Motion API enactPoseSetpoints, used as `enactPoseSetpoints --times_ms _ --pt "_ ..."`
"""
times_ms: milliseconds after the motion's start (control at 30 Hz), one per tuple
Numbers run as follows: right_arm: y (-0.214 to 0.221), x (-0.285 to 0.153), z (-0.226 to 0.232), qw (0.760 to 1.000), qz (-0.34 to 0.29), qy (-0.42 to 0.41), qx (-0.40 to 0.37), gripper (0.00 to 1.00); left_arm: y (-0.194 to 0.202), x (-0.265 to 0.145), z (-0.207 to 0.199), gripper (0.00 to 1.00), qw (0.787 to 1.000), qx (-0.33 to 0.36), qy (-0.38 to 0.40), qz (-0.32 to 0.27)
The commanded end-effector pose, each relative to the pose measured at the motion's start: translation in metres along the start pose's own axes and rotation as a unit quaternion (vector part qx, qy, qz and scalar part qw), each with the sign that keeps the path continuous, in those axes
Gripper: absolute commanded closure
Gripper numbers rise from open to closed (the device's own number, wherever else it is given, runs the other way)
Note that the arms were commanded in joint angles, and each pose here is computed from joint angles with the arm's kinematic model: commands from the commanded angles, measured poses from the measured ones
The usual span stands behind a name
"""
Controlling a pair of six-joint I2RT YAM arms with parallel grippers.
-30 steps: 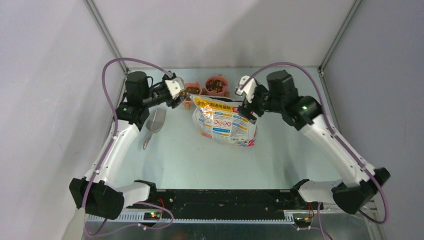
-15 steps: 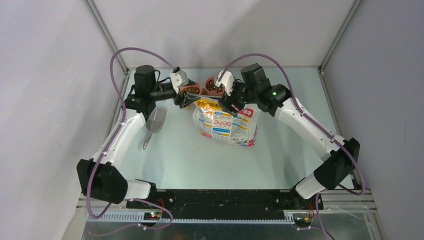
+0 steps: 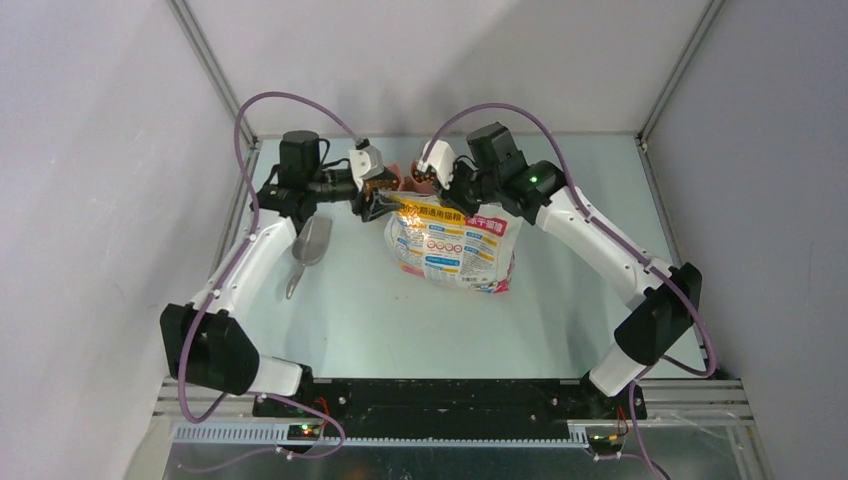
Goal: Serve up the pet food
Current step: Close the pet food bag at the center of the board.
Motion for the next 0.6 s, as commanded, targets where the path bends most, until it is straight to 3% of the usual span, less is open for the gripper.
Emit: enactPoseSetpoints --times_ms 0,333,567 --pt "-0.033 -0.025 -0.006 0.998 -0.059 -0.011 -0.038 1.00 -0.019 0.001 -0.002 0.29 0.999 0.032 0.021 -0.014" --pt "-0.051 -0.081 -0.014 0.982 -0.160 -0.100 -0.015 1.00 -0.027 -0.008 -0.004 0.29 0.998 0.056 0.014 0.004" --pt "-0.056 -0.093 -0.016 0.973 -0.193 -0.128 -0.013 1.00 -0.020 0.000 -0.026 0.30 0.995 0.037 0.087 -0.016"
Point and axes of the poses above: each gripper's point midway between its finger pads, its own x axis out along the fingers, its own z axis along the line the jaws close on, y = z × x, the point moved 7 cm from there along -x, back along the fingers, and after that the axes turned 13 degrees about -x, right-handed, at the moved point
